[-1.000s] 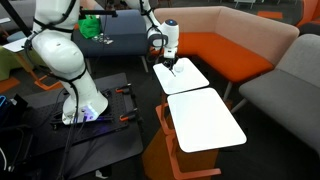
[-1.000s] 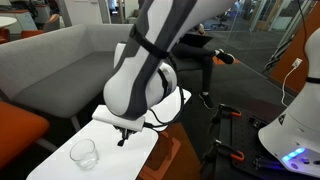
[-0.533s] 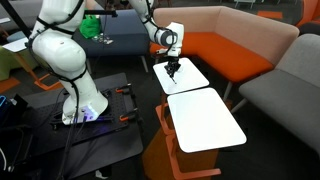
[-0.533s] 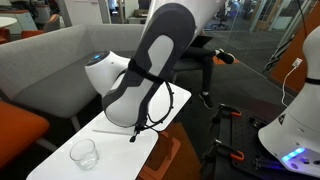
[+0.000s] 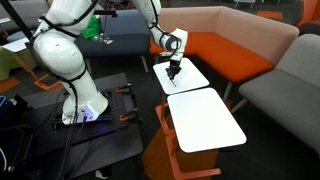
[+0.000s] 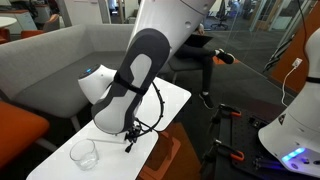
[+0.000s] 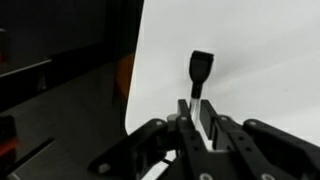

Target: Pick up the small brush from the glass cup and put it on the table.

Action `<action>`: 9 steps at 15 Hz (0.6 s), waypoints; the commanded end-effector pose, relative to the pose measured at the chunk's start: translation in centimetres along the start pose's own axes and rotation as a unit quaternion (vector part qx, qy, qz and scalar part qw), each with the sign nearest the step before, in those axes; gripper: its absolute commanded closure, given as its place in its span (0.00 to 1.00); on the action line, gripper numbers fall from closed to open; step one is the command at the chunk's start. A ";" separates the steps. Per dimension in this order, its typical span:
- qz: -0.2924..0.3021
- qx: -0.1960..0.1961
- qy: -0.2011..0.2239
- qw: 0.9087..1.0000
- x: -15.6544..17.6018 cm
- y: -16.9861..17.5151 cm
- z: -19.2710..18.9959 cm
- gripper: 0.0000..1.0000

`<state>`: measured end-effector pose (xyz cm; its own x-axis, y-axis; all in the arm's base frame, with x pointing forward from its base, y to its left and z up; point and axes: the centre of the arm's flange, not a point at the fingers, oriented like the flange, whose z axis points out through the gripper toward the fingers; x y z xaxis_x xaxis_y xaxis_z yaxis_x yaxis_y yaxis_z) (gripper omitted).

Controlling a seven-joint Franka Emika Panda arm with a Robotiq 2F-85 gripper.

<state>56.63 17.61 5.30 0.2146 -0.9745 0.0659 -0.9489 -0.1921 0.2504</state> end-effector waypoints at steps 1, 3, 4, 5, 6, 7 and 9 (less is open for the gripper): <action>0.010 -0.002 0.002 1.000 -1.2 -0.3 0.2 0.47; 0.011 0.010 -0.002 1.000 -1.6 0.8 -0.8 0.32; 0.015 0.023 -0.005 1.000 -1.6 1.3 -1.5 0.25; 0.024 0.040 -0.009 0.999 -1.5 1.9 -2.4 0.19; 0.021 0.059 -0.015 0.998 -1.3 2.3 -3.4 0.10; 0.011 0.081 -0.023 0.996 -1.1 2.8 -4.3 0.04; -0.010 0.136 -0.050 0.989 -1.3 3.8 -6.4 0.00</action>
<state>56.86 19.52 9.18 0.1972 -0.9799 0.0313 -0.9764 -0.1934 0.0964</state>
